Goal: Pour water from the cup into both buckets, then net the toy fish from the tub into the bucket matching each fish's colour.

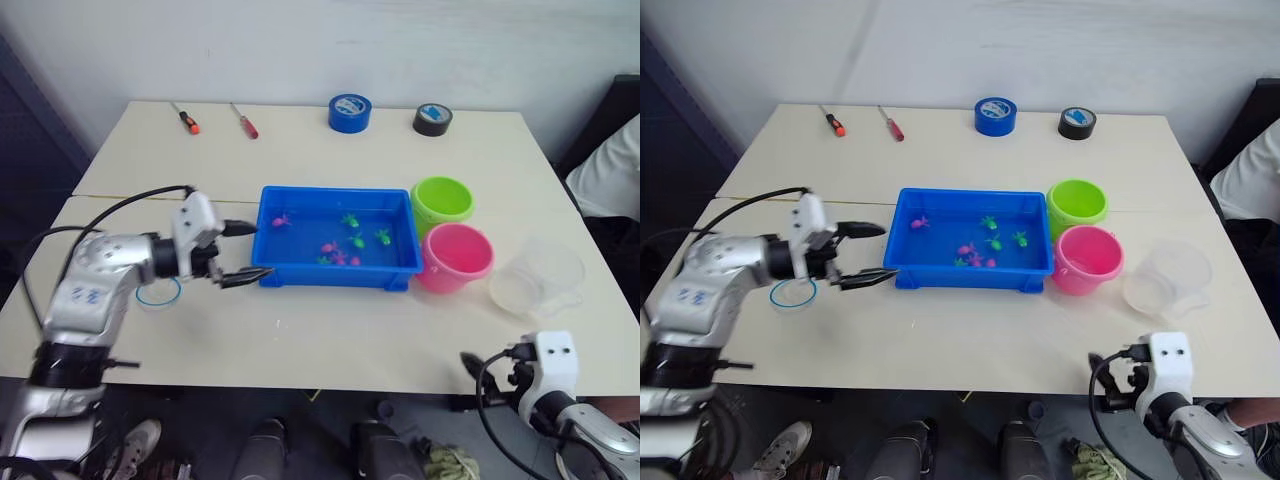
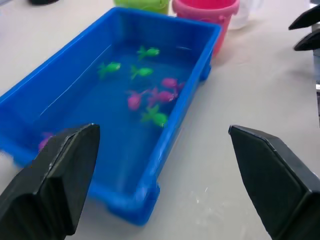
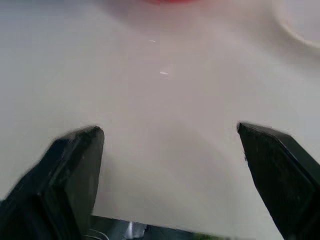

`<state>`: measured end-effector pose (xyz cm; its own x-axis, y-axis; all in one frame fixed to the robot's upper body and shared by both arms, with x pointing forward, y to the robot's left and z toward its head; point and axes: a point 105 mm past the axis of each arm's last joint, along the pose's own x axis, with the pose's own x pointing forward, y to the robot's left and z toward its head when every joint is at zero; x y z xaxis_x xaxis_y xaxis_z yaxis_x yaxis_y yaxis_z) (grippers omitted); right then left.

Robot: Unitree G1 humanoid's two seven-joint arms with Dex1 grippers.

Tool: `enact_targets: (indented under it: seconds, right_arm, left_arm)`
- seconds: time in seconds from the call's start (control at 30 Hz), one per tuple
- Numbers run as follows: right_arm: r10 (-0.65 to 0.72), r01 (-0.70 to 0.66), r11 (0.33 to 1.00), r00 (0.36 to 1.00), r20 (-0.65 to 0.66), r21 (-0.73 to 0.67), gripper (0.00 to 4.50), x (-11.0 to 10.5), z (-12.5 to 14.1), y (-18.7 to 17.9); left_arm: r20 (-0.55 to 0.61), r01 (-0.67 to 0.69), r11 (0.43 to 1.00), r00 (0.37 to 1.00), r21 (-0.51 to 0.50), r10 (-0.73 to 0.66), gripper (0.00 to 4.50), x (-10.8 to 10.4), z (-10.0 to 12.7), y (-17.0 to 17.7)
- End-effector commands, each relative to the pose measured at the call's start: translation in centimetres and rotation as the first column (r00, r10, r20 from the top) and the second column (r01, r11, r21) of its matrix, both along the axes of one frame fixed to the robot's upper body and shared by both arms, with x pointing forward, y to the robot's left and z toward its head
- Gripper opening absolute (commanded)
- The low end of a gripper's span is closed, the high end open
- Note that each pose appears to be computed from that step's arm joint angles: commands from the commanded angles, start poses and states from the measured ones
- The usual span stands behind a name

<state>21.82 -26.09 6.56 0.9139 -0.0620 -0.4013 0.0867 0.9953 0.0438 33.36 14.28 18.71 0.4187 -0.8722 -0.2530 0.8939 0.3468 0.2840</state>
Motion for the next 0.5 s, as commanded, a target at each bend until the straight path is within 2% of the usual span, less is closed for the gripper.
enact_targets:
  seconds: [0.03, 0.2, 0.27, 0.4, 0.5]
  right_arm:
    - [-0.221, 0.227, 0.973, 0.969, 0.113, -0.039, 4.50, 0.5, 1.6, -2.1]
    - [-0.451, 0.463, 0.886, 0.873, 0.188, -0.026, 4.50, 0.5, 2.0, -3.5]
    - [-0.486, 0.500, 0.866, 0.851, 0.201, -0.025, 4.50, 0.4, 2.0, -3.7]
    - [-0.596, 0.614, 0.790, 0.768, 0.235, -0.002, 4.50, 0.7, 2.3, -4.4]
    - [-0.613, 0.630, 0.777, 0.749, 0.251, 0.016, 4.50, 1.4, 2.4, -4.4]
  left_arm:
    - [0.058, 0.056, 0.998, 0.997, 0.006, -0.056, 4.49, 1.0, 0.8, -1.6]
    - [0.093, 0.163, 0.987, 0.982, -0.001, -0.162, 4.49, 1.9, 1.3, -4.8]
    - [0.097, 0.185, 0.983, 0.978, -0.007, -0.183, 4.49, 2.1, 1.5, -5.3]
    - [0.097, 0.245, 0.970, 0.965, -0.003, -0.243, 4.49, 2.1, 1.4, -7.0]
    - [0.100, 0.263, 0.965, 0.960, 0.001, -0.261, 4.49, 2.0, 1.3, -7.5]
